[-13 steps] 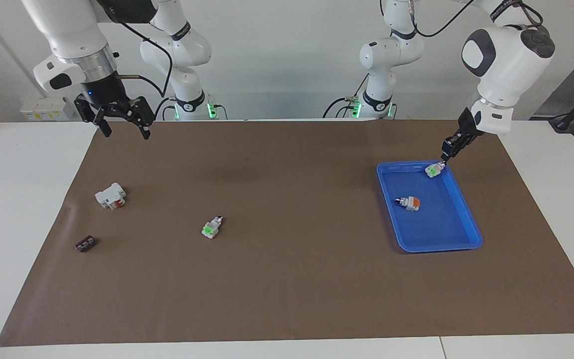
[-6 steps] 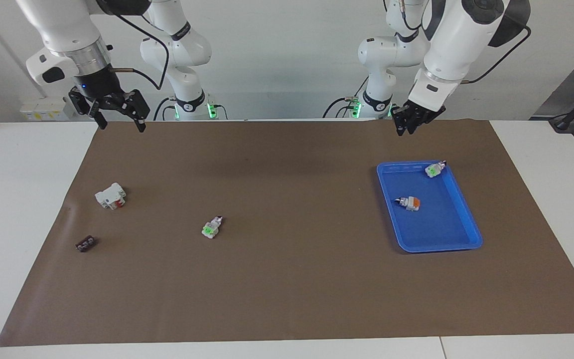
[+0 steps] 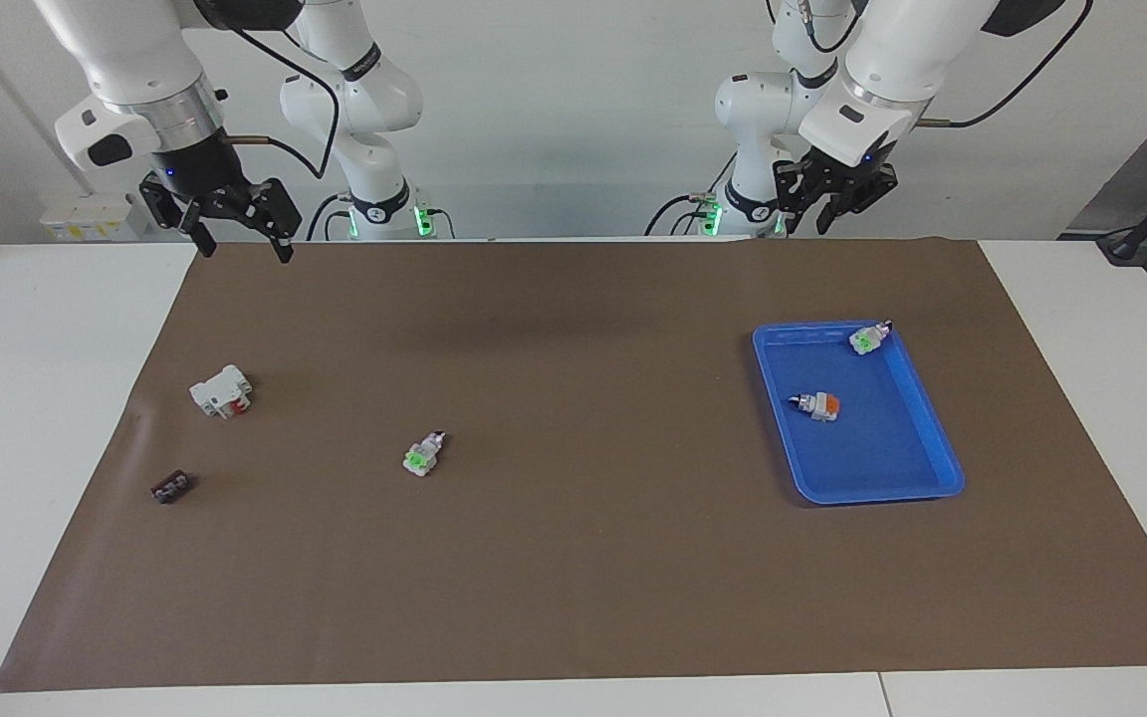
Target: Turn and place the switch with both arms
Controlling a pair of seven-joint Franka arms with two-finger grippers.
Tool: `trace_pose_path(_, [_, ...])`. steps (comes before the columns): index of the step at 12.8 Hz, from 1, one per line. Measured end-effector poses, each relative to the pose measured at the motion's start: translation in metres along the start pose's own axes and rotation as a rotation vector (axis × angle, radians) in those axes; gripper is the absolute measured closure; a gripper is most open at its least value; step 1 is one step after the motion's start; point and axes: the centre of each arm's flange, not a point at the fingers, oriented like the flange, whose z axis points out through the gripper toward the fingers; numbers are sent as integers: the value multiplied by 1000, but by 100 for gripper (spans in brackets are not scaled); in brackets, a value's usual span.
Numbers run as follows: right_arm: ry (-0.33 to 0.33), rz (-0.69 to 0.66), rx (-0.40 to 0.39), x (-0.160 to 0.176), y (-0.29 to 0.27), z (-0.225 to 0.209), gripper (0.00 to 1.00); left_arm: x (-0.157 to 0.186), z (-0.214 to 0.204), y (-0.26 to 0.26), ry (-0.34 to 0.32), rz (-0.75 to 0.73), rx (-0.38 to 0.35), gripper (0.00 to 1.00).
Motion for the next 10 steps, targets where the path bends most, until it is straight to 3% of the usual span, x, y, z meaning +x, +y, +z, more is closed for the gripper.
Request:
trace_pose_path(1, [-5,0,-1,-1,0,0,0,1,-3,-12,8,40,0,47])
trace_pose_path(5, [-6,-2,-1,-2,-1,-1,0,3,9,-64,35,60,-4,44])
trace_pose_path(9, [-4,-5,-1,-3,-3,-2,0,-5,34,-79,41,31,19,38])
trace_pose_path(10, [-4,-6,-1,-3,-3,-2,0,-6,34,-79,50,25,21,28])
